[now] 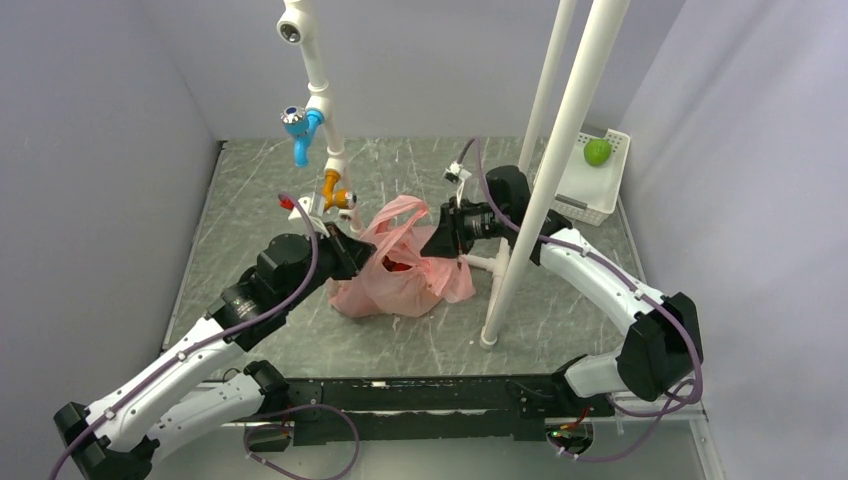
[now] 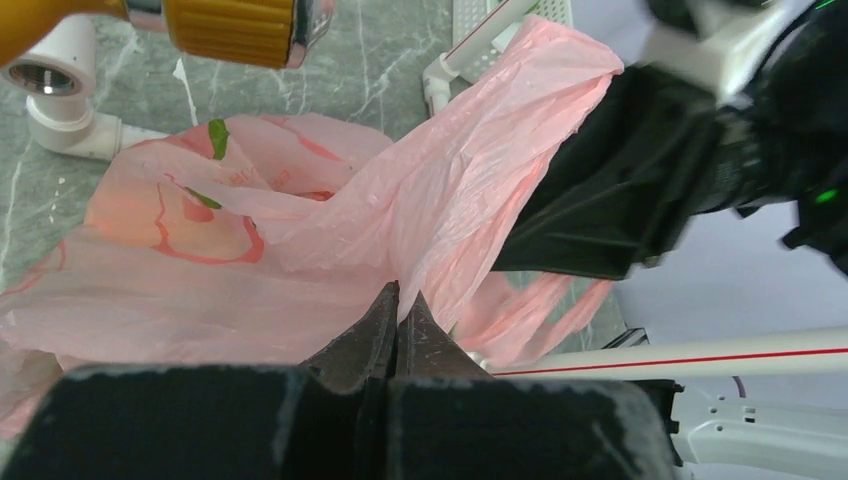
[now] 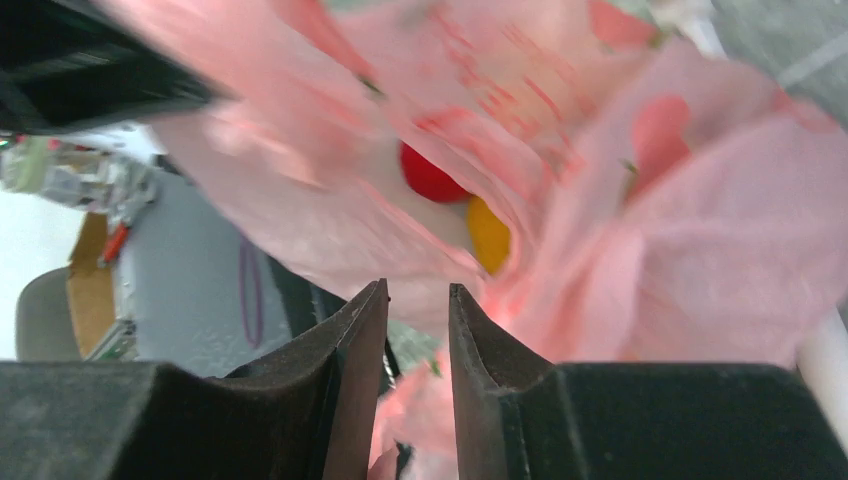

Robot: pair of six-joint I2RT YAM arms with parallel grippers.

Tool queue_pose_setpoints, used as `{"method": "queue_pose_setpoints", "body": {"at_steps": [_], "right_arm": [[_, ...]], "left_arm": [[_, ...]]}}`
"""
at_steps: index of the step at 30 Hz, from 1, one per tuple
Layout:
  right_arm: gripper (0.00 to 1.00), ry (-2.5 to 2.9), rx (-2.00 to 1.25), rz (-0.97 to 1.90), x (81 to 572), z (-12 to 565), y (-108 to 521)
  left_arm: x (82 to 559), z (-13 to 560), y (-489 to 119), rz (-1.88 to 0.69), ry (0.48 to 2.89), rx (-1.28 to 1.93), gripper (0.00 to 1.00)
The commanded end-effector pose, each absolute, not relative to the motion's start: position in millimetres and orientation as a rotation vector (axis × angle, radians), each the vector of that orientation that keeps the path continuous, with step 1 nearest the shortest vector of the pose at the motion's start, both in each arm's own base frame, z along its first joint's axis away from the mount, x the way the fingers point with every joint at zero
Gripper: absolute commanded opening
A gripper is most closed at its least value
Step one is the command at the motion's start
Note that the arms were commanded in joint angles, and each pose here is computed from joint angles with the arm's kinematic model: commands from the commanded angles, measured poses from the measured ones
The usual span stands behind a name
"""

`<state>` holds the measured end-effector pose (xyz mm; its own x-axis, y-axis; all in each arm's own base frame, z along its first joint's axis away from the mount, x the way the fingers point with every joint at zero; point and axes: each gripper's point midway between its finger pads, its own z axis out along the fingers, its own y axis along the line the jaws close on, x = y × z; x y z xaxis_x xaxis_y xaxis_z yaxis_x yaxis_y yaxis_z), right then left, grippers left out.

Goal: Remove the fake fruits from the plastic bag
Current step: Adjust the plastic bag at the center of the board.

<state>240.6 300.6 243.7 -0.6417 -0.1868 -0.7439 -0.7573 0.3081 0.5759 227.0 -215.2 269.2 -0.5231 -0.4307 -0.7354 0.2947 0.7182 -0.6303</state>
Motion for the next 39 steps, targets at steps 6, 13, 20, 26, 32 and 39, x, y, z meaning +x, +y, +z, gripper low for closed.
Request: {"method": "queue_pose_setpoints", "body": {"at_steps": [6, 13, 20, 26, 32, 39], "right_arm": [[0.35, 2.180, -0.572, 0.971, 286, 182, 260], [0.43, 2.101, -0.630, 1.101, 274, 216, 275], [0.57, 2.009, -0.700, 1.319, 270, 249, 302], [0.58, 2.042, -0.724, 1.366, 262, 231, 314], [0.40, 2.066, -0.758, 1.396, 247, 201, 313], [0.46, 2.275, -0.578, 1.088, 284, 140, 295]], "left_arm": [[213, 319, -239, -1.124, 1.762, 0.033, 0.00], [207, 325, -241, -1.182, 1.714, 0.051, 0.00], [210, 331, -261, -1.255, 1.734, 0.098, 0.00], [211, 330, -259, -1.261, 1.725, 0.074, 0.00], [211, 332, -258, -1.259, 1.715, 0.077, 0.00], [210, 330, -259, -1.265, 1.729, 0.069, 0.00]]}}
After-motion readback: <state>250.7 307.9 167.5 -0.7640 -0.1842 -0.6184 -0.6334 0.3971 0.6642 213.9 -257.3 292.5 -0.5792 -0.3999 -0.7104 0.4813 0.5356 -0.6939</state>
